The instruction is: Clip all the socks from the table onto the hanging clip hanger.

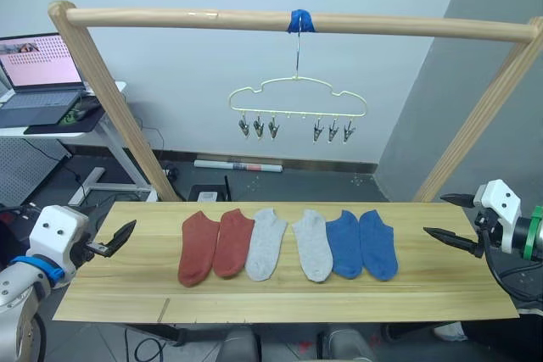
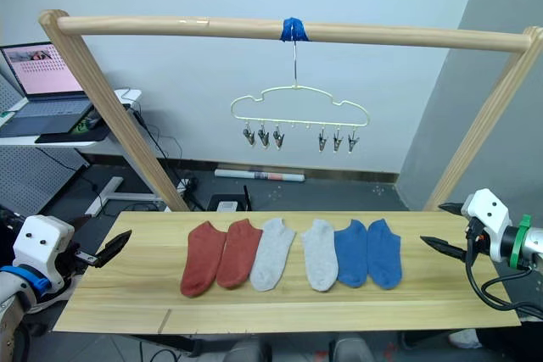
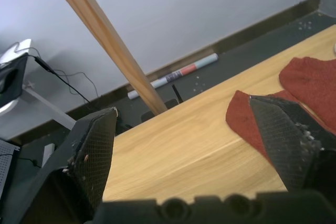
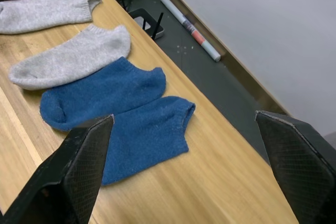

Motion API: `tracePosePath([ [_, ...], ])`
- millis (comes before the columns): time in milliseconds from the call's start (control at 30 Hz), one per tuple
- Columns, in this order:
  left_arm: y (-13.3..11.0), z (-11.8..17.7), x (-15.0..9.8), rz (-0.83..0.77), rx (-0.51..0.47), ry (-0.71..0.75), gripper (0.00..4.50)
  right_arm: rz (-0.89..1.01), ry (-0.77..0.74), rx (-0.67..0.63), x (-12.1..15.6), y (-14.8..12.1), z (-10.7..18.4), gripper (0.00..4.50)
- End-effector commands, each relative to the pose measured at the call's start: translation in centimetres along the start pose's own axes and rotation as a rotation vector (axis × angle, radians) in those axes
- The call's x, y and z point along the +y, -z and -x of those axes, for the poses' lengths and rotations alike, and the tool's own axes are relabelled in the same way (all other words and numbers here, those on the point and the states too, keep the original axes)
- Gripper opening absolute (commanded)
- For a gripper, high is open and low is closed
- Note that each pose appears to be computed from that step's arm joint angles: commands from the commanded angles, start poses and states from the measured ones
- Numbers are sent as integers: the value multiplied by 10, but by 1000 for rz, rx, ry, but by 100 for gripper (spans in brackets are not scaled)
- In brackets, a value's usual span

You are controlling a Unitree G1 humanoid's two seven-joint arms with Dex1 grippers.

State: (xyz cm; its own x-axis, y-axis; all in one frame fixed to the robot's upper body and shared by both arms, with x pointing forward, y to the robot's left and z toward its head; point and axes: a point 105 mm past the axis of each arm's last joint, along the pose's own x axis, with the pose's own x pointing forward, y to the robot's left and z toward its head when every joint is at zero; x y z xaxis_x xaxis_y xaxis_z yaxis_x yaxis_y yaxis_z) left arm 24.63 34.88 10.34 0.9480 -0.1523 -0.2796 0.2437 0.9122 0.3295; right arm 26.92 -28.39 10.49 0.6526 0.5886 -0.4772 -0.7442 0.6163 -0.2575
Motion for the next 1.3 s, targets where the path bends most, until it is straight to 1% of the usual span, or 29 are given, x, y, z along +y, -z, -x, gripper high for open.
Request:
tracePosePath([
  [33, -28, -11, 1, 15, -93, 18, 447, 47, 39, -105, 2, -32, -3, 450],
  [100, -39, -20, -1, 127, -129, 8, 447, 87, 41, -150, 12, -45, -11, 450],
  [167, -53, -29, -16, 185, -160, 54, 447, 132, 26, -194, 23, -59, -15, 450],
  [267, -70, -44, -40, 197, -205, 112, 447, 174, 25, -234, 33, -76, -22, 450],
  [367, -85, -57, -60, 215, -262, 149, 447, 171, 17, -280, 40, -95, -25, 450],
  [567, -129, -84, -89, 247, -436, 146, 447, 160, -49, -358, 58, -130, -25, 450],
  [633, -141, -91, -94, 257, -482, 143, 447, 163, -61, -375, 64, -138, -25, 450],
  [767, -161, -106, -91, 276, -566, 100, 447, 160, -86, -434, 77, -157, -28, 450],
  [867, -170, -112, -89, 279, -613, 82, 384, 163, -94, -461, 84, -167, -30, 450],
  [933, -175, -116, -86, 285, -636, 52, 323, 159, -94, -480, 87, -173, -31, 450],
  [967, -177, -117, -85, 279, -646, 36, 283, 157, -95, -488, 88, -176, -32, 450],
  [1033, -179, -117, -86, 277, -655, 25, 227, 154, -98, -497, 90, -179, -33, 450],
  [1133, -177, -119, -82, 291, -661, -15, 227, 151, -104, -510, 93, -183, -35, 450],
  [1300, -171, -127, -76, 332, -633, -58, 227, 145, -113, -518, 95, -186, -36, 450],
])
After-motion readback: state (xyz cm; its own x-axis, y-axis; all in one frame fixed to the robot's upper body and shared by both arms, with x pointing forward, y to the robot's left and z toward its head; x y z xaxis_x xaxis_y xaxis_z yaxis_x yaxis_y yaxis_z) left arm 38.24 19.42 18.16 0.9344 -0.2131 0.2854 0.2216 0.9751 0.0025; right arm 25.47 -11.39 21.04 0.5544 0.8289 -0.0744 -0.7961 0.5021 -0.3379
